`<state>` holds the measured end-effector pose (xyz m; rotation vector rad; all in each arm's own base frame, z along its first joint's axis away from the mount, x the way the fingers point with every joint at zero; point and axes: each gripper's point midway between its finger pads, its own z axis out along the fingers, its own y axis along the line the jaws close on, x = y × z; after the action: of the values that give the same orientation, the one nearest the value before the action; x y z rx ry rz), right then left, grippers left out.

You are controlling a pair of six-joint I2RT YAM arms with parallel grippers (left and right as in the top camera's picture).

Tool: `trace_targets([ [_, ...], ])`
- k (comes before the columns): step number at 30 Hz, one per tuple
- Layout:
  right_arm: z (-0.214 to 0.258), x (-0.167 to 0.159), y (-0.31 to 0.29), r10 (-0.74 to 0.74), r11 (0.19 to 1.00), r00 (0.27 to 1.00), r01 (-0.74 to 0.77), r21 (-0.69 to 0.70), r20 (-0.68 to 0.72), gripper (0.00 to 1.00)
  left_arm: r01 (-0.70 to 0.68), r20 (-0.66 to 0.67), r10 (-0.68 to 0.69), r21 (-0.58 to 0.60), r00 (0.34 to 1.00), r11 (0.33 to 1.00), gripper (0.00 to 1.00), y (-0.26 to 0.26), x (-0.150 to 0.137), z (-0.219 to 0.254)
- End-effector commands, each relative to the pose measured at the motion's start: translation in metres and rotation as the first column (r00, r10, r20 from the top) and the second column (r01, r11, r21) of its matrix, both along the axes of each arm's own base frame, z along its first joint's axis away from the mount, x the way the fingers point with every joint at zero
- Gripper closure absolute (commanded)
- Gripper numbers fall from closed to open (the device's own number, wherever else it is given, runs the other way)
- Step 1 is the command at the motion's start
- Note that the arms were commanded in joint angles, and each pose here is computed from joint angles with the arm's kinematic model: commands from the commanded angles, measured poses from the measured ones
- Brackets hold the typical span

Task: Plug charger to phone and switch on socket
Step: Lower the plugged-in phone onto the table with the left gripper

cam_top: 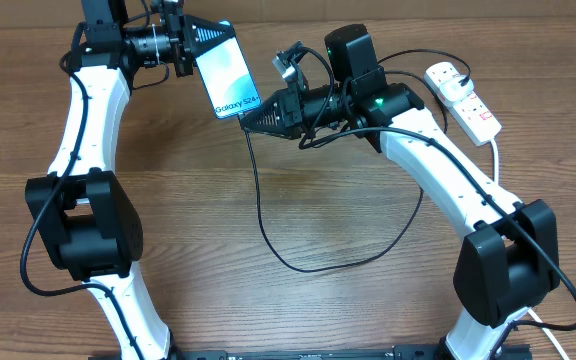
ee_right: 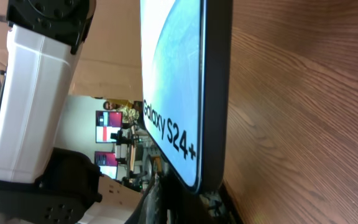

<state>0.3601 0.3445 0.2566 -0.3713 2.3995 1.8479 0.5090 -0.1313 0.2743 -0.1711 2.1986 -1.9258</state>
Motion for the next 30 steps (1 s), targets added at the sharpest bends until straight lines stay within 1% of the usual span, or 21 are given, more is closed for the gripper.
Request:
trace_targets([
  [1,0.02,0.024,-0.006,-0.127,0.991,0.987,0.129,-0.019,0.096,0.96,0.114,0.025,-0.112,-0.053,0.993,0.992,0.96,-0.021,-0.019,0.018],
  [9,0.021,0.024,-0.006,-0.119,0.993,0.987,0.121,-0.011,0.108,0.96,0.126,0.037,-0.124,-0.059,0.992,0.99,0.96,-0.021,-0.021,0.019],
  [10,0.021,0.022,-0.006,-0.104,0.994,0.988,0.106,-0.008,0.117,0.92,0.126,0.04,-0.124,-0.058,0.991,0.99,0.96,-0.021,-0.021,0.019],
  [11,0.019,0.02,-0.007,-0.096,0.995,0.988,0.099,-0.015,0.12,0.84,0.126,0.041,-0.123,-0.058,0.992,0.99,0.96,-0.021,-0.021,0.019],
  [12,0.017,0.019,-0.007,-0.092,0.995,0.989,0.095,-0.022,0.119,0.79,0.126,0.044,-0.124,-0.057,0.991,0.99,0.96,-0.021,-0.021,0.019],
  [13,0.014,0.017,-0.008,-0.084,0.996,0.989,0.088,-0.031,0.124,0.73,0.127,0.048,-0.124,-0.056,0.991,0.99,0.96,-0.021,-0.021,0.019],
  [16,0.005,0.012,-0.011,-0.06,0.996,0.99,0.069,-0.06,0.129,0.6,0.128,0.071,-0.124,-0.049,0.99,0.991,0.96,-0.021,-0.021,0.019],
  [22,-0.002,0.014,-0.032,-0.06,0.992,0.986,0.076,-0.097,0.156,0.51,0.135,0.144,-0.13,-0.027,0.981,0.99,0.96,-0.021,-0.022,0.017],
  [26,-0.002,0.031,-0.075,-0.146,0.97,0.97,0.179,-0.164,0.194,0.44,0.138,0.191,-0.135,-0.001,0.972,0.99,0.96,-0.021,-0.026,0.008],
  [28,-0.004,0.04,-0.101,-0.205,0.946,0.956,0.248,-0.209,0.209,0.41,0.12,0.173,-0.123,0.027,0.977,0.992,0.96,-0.021,-0.027,-0.003],
  [30,-0.008,0.047,-0.127,-0.26,0.912,0.94,0.314,-0.263,0.222,0.38,0.077,0.118,-0.091,0.114,0.989,0.99,0.96,-0.022,-0.027,-0.026],
])
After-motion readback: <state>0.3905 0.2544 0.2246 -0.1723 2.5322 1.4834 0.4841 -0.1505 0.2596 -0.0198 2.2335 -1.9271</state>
